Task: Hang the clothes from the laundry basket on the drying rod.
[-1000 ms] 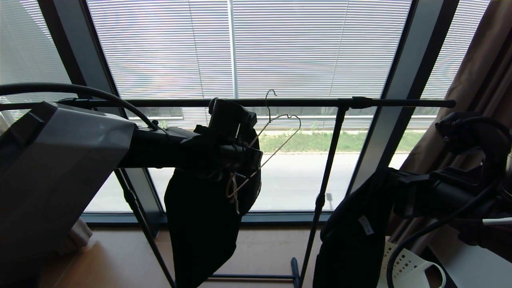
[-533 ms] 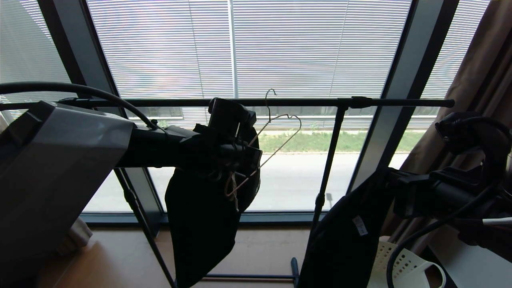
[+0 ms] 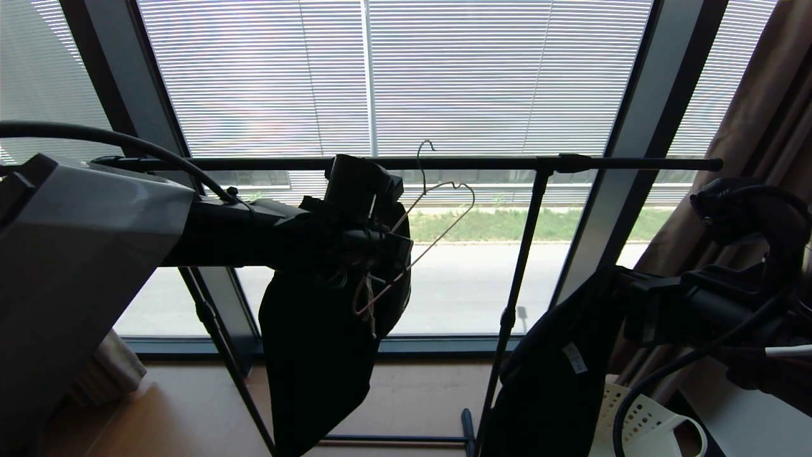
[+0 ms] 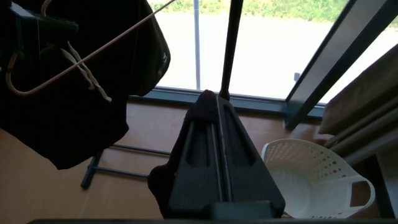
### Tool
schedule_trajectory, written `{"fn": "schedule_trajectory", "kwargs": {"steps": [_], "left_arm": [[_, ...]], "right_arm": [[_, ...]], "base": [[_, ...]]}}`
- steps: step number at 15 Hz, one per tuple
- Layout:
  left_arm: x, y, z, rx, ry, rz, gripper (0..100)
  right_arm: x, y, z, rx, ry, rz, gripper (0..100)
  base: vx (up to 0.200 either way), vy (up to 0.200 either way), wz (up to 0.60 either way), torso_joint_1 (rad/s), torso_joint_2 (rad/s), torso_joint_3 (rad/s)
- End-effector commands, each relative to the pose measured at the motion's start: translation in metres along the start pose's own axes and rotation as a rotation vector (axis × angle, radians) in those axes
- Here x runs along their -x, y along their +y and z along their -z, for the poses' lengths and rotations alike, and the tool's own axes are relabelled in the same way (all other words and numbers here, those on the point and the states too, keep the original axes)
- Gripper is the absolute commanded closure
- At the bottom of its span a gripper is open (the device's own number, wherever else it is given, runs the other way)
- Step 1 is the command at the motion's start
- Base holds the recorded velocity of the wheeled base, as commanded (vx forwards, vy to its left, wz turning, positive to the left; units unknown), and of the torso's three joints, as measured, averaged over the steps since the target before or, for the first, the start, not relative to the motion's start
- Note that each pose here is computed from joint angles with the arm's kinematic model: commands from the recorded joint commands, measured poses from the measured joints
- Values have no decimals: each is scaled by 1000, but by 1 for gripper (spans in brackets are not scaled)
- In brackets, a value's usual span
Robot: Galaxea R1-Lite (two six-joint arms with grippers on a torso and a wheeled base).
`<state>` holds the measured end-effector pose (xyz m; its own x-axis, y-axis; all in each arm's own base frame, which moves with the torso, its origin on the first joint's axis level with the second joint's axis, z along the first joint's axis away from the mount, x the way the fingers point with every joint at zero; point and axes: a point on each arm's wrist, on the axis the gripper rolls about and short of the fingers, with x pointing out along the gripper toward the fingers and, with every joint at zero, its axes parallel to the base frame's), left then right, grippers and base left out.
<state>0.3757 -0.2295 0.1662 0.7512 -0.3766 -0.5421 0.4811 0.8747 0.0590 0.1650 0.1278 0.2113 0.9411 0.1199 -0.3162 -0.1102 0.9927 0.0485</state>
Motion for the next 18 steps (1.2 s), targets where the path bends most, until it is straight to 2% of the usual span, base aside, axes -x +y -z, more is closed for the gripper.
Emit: {"fn": "schedule_trajectory", "kwargs": {"steps": [1,6,9,10,12,13,14,18], "left_arm": [[3,0,-2,0,-6,0,100],[5,0,-2,1,-7,-1,100],[57,-4,-9,-3,-51,20,100],[76,-4,-2,-5,-70,22,100],[116,-7,20,-15,-137,41,100],[126,-8,28,-18,-155,45,100],[145,-10,45,-23,-190,61,100],[179,-11,106,-34,-191,89,100]], "right_arm": [[0,0,0,1,1,0,100],[0,0,0,1,1,0,100],[-1,1,2,5,7,0,100],[-1,1,2,4,9,-3,100],[-3,1,5,10,19,1,100],[-3,1,5,10,19,0,100],[-3,1,6,13,23,2,100],[-3,1,11,29,37,7,100]], "base": [[0,0,0,0,0,0],[0,0,0,0,0,0],[0,0,0,0,0,0],[0,0,0,0,0,0],[0,0,0,0,0,0],[0,0,0,0,0,0],[0,0,0,0,0,0],[0,0,0,0,0,0]]}}
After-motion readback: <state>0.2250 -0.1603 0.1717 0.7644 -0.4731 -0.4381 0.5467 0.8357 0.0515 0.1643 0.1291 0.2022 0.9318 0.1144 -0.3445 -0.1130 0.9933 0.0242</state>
